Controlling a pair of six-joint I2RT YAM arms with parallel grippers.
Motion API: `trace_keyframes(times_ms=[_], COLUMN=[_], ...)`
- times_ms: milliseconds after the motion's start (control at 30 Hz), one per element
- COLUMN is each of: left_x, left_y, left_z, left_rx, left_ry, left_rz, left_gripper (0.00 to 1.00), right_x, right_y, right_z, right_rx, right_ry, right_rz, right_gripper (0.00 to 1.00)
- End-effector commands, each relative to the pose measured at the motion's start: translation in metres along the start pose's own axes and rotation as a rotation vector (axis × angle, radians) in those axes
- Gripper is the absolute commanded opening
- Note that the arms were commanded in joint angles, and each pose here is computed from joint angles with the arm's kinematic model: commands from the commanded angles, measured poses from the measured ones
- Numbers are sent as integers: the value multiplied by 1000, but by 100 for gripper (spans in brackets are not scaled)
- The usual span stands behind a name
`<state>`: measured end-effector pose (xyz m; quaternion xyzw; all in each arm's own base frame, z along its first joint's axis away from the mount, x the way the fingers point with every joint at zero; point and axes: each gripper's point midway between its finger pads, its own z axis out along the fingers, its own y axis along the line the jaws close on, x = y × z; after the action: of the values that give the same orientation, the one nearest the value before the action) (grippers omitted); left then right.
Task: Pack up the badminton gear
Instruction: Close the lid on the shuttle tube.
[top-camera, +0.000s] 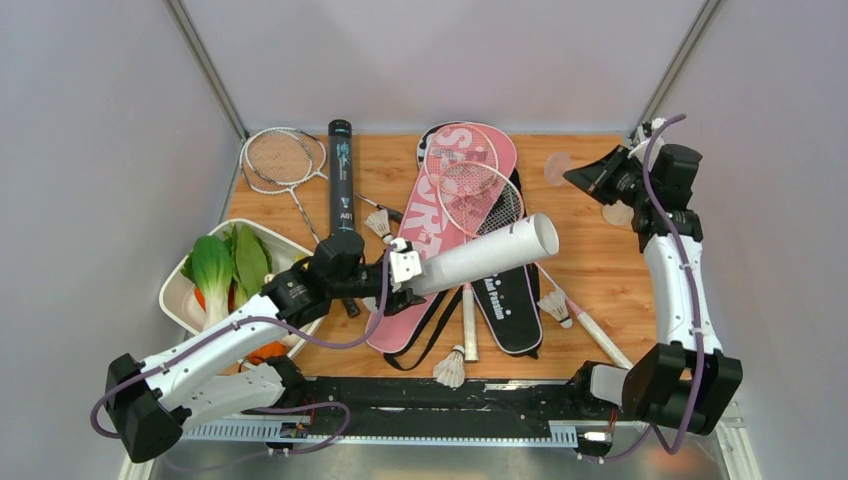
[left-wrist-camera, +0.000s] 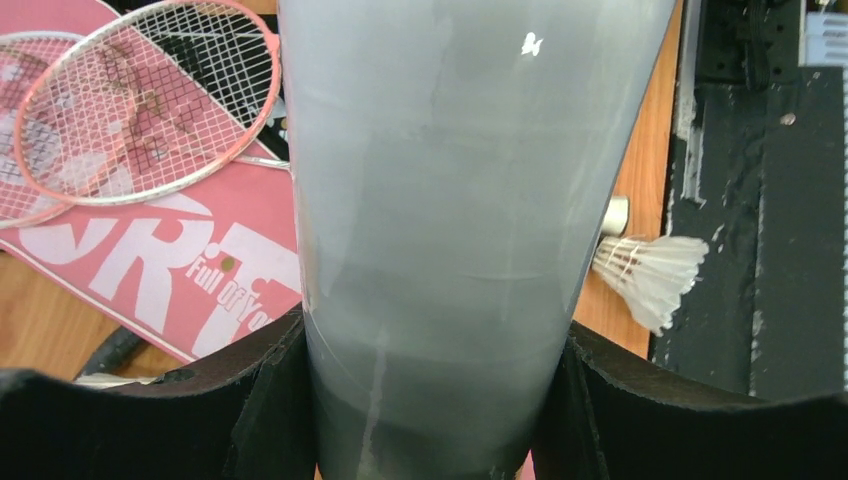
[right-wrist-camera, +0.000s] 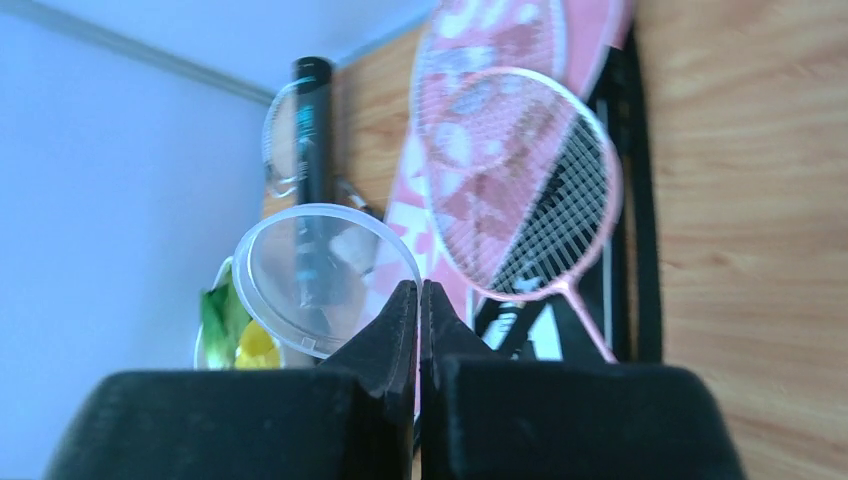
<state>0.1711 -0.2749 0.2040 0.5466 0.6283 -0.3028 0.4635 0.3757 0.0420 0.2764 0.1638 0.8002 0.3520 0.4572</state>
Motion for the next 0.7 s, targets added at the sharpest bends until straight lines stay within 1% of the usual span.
trace_keyframes(times_ms=[0,67,167,233,300,367,467,533,667], left_x=[-25,-14,-9,-13,-19,-30,-38,-42,-55], left_y=[5,15,35,50,70,86,107,115,129], left_z=[-4,-3,-3,-4,-7,-8,-14,-20,-39], left_rx=[24,-22,-106,-165,-239,-285,-323,-349,-453], left_ry=[-56,-20,30,61,90,79,57,44,0], left_rz=[220,265,319,368,421,463,474,492,555], left_gripper=[27,27,26,26,25,23,23,23,23], right_x=[-11,-6,14,29,39,47,54,57,64], right_y=[79,88,101,111,121,133,145,150,160], right_z=[-39,-51,-70,-84,-101,-116,-129,-137,-147], right_rx=[-283,-301,-354,-398,-428,-452,-462,-471,-506], right_ry=[-15,-26,10,39,33,19,-3,-12,3], right_rz=[-175,-164,-105,-84,-87,-90,-42,-15,-36], right_gripper=[0,0,0,0,0,0,0,0,0])
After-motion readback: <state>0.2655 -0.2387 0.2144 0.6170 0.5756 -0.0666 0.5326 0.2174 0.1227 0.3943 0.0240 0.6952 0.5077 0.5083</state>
